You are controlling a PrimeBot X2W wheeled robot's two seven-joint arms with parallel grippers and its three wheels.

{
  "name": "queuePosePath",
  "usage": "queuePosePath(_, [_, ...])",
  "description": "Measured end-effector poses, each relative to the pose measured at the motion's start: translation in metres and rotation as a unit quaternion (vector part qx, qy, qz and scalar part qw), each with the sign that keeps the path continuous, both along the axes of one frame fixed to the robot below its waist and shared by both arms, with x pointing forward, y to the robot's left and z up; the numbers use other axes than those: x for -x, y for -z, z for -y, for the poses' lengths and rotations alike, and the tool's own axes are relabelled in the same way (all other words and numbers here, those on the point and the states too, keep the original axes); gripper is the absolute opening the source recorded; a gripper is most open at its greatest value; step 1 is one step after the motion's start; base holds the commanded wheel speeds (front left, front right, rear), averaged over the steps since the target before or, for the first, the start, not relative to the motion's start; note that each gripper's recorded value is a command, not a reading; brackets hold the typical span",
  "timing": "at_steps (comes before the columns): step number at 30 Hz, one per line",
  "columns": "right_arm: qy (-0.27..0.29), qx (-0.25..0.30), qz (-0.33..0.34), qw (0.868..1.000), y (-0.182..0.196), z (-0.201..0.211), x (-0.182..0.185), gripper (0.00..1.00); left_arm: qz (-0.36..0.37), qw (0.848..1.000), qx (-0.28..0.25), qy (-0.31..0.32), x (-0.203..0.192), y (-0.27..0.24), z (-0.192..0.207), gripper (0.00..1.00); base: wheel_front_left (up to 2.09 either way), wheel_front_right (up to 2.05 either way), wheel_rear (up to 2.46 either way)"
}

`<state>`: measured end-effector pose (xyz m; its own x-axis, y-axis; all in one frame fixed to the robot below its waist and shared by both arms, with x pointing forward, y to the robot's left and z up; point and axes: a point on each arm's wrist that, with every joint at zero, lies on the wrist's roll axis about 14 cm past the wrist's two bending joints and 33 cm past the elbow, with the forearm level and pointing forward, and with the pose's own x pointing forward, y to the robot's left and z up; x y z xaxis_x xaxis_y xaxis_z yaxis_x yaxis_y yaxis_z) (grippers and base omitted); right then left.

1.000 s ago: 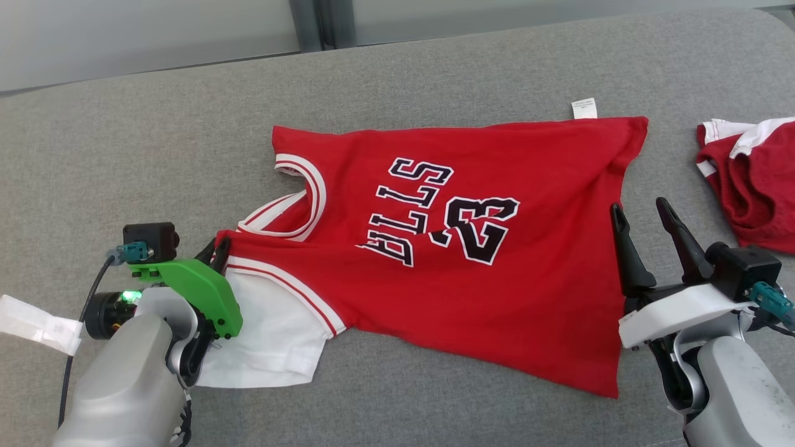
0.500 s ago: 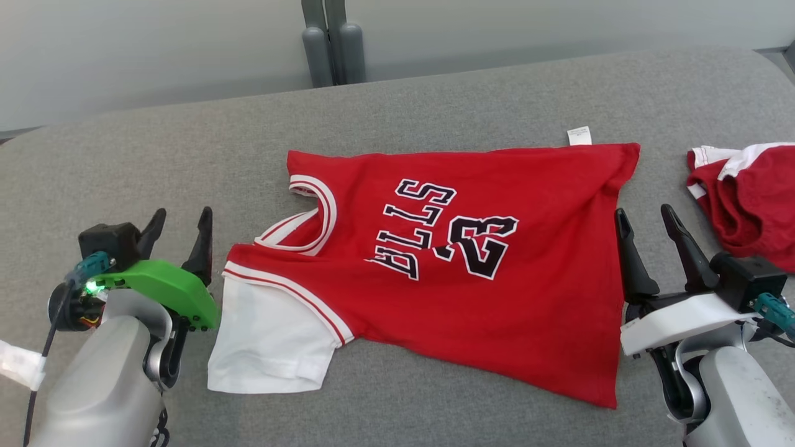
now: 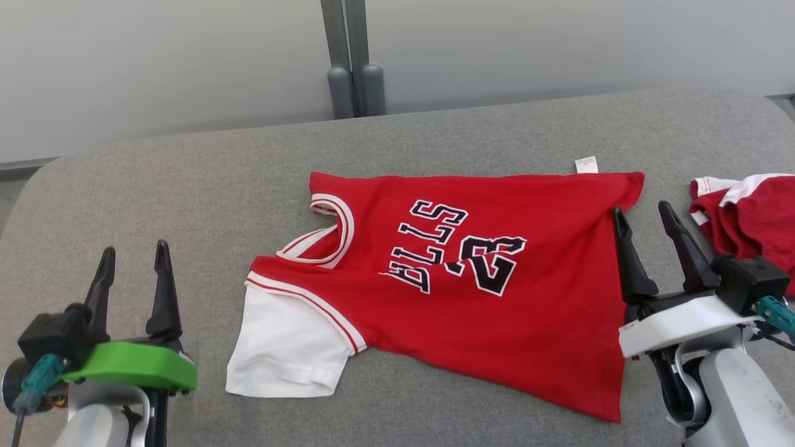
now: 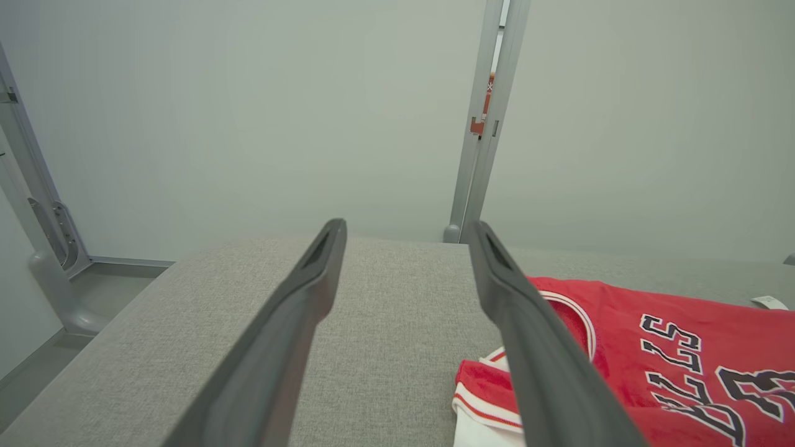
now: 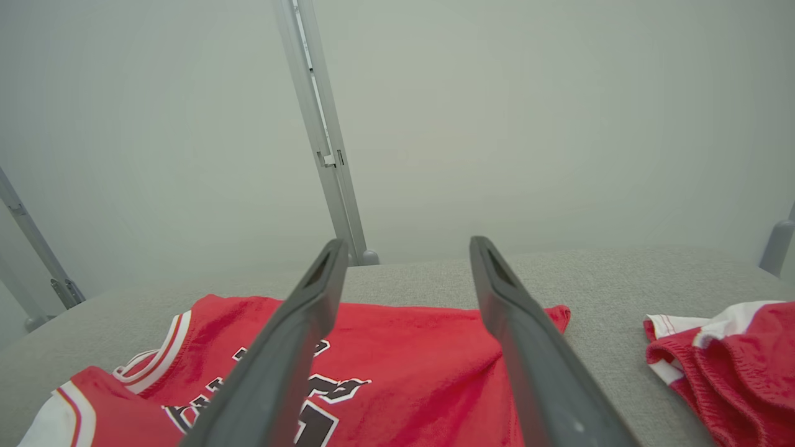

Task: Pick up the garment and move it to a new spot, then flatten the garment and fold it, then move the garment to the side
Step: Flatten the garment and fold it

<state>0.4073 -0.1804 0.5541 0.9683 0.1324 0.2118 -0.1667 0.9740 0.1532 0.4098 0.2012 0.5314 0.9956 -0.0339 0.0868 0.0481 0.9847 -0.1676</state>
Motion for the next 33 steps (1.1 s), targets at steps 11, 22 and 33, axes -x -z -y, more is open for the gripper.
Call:
queuePosePath(11, [0.0, -0.01, -0.008, 1.0, 0.008, -0.005, 0.021, 1.0, -0.006, 0.999, 0.03, -0.028, 0.047, 0.016, 0.003, 1.0, 0.0, 0.0, 0.0])
queuePosePath(22, [-0.001, -0.006, -0.008, 1.0, 0.008, -0.005, 0.029, 1.0, -0.002, 0.999, 0.026, -0.019, 0.051, 0.018, 0.01, 1.0, 0.0, 0.0, 0.0])
queuePosePath(33, [0.004, 0.001, -0.002, 1.0, 0.004, 0.0, 0.029, 1.0, -0.003, 1.0, 0.022, -0.013, 0.052, 0.021, 0.012, 1.0, 0.0, 0.0, 0.0])
